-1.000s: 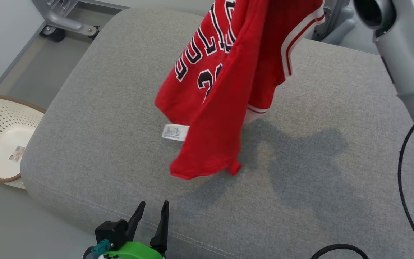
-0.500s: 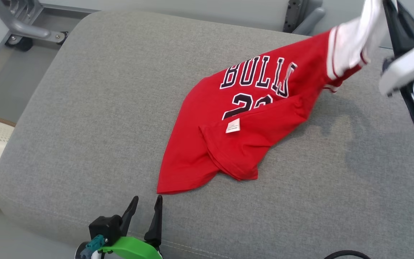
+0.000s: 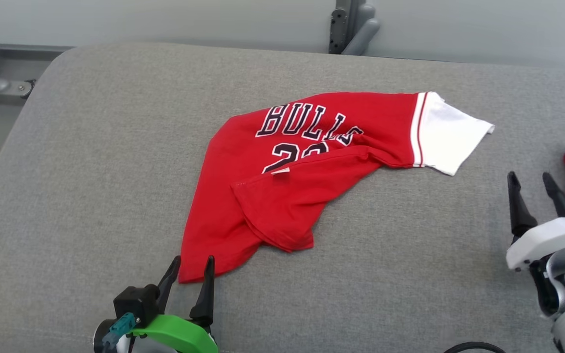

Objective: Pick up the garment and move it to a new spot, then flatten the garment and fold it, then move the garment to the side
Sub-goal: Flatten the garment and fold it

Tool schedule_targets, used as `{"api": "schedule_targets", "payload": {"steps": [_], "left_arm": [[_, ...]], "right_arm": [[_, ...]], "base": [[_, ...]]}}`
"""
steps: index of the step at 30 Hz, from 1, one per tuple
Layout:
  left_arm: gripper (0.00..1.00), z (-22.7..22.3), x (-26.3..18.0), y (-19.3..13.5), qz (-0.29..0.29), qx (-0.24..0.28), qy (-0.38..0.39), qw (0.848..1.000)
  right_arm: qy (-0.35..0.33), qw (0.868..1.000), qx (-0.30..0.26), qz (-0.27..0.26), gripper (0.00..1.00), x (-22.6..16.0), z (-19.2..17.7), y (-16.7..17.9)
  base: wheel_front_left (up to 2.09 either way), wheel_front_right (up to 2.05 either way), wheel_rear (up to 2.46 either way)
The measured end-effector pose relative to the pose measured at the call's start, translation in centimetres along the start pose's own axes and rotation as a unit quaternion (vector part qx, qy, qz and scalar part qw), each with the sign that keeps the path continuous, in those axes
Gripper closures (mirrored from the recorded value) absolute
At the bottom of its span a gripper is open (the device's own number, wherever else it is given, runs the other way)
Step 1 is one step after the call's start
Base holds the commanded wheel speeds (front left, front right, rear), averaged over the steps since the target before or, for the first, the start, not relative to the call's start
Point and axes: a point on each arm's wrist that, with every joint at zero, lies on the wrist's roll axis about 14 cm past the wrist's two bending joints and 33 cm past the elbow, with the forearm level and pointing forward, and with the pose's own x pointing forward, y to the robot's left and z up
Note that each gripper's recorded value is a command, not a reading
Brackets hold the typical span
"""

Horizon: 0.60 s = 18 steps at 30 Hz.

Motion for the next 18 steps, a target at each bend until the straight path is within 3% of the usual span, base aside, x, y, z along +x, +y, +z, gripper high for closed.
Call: {"api": "schedule_targets", "payload": {"steps": [7,18], "left_arm": [[0.0,0.7,2.0,-1.9,-0.037,0.029,-0.004,0.999],[0.0,-3.5,4.4,1.2,0.037,0.069,0.077,0.994]], "right_arm": [[-0.016,0.999,0.031,-0.02,0.0,-3.5,-0.3,0.4],[-0.038,0.996,0.046,-0.068,0.0,-5.6,0.2,-2.2]], "base": [[0.0,0.0,0.0],[0.0,0.0,0.0]]}}
